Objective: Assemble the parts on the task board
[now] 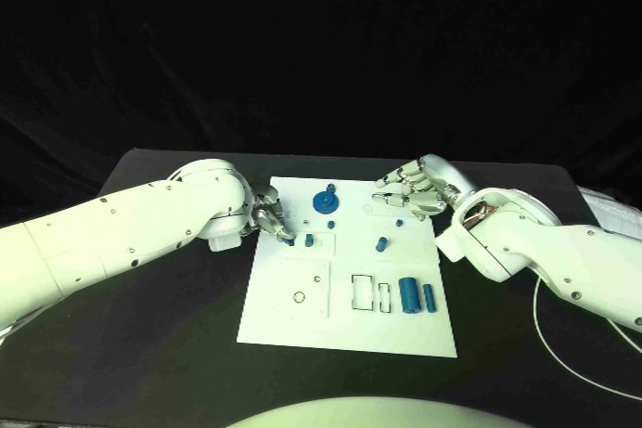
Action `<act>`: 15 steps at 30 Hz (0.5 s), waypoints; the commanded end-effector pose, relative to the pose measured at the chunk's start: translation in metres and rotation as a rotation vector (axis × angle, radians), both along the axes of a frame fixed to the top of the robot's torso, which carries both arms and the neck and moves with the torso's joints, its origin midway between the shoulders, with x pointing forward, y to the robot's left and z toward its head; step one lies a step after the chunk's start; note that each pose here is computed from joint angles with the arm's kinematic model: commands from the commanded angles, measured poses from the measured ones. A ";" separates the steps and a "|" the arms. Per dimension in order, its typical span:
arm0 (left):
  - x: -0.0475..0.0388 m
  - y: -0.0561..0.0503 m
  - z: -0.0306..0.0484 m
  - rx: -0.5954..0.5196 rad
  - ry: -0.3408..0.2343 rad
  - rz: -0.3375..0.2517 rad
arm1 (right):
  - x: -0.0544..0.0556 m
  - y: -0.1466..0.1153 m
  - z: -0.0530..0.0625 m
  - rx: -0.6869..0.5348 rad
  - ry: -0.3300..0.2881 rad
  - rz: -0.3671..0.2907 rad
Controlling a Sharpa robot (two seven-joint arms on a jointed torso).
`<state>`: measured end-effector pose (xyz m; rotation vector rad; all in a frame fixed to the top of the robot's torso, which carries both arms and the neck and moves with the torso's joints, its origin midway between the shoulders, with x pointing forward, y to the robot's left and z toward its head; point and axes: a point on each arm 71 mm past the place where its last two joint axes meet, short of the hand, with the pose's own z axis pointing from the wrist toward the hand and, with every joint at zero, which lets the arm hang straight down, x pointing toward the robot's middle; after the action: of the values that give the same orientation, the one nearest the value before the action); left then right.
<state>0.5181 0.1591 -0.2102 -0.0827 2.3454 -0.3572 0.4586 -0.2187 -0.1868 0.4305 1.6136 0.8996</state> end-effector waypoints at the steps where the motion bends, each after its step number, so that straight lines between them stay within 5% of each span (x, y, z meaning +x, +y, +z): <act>1: -0.0017 0.001 -0.0036 0.039 0.024 -0.013 | -0.001 0.002 0.000 -0.003 -0.001 0.018; 15: -0.0038 -0.003 -0.0051 0.032 0.031 -0.035 | -0.001 0.002 -0.001 -0.003 0.000 0.018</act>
<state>0.5173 0.1574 -0.2113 -0.0673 2.3556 -0.3512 0.4584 -0.2187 -0.1872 0.4304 1.6155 0.8999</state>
